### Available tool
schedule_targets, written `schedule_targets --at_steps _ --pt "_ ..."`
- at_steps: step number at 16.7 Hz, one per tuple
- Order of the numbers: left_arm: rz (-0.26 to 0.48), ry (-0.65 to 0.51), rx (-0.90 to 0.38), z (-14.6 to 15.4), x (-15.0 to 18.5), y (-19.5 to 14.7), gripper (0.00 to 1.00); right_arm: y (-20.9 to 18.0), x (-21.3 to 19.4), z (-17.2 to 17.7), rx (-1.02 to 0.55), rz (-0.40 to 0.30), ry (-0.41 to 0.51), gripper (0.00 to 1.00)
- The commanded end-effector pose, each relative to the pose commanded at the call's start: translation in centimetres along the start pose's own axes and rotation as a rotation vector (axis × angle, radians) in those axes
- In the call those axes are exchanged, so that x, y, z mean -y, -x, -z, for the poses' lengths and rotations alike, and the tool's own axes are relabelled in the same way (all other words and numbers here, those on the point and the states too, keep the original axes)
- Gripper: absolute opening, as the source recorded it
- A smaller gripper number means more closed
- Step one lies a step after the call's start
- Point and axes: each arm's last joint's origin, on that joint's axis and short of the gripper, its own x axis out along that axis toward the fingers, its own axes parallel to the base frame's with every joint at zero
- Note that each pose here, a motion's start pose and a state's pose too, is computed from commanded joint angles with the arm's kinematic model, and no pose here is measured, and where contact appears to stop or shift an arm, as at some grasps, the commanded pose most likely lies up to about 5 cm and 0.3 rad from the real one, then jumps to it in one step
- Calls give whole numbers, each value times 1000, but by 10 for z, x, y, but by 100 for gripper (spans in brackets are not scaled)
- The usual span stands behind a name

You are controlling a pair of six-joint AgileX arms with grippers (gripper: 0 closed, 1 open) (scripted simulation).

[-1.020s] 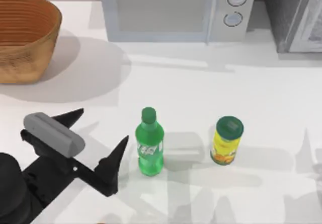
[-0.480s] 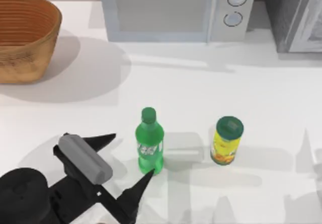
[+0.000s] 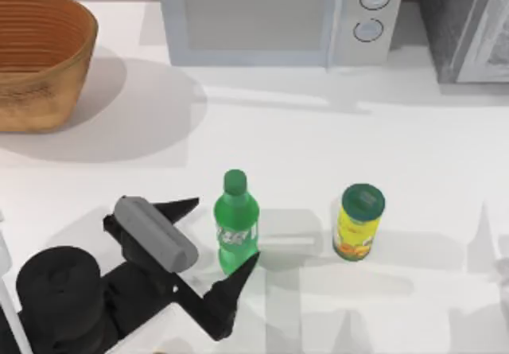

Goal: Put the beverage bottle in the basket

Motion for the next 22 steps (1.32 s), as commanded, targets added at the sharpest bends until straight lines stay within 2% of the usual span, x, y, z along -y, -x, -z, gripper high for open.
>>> schedule_targets --at_steps 6,11,22 --pt "0 0 0 1 2 -43 100 0 0 0 0 0 0 100" --pt "0 0 -1 2 3 -45 100 0 0 0 0 0 0 100" --pt "0 0 -1 2 3 -45 17 0 0 0 0 0 0 100"
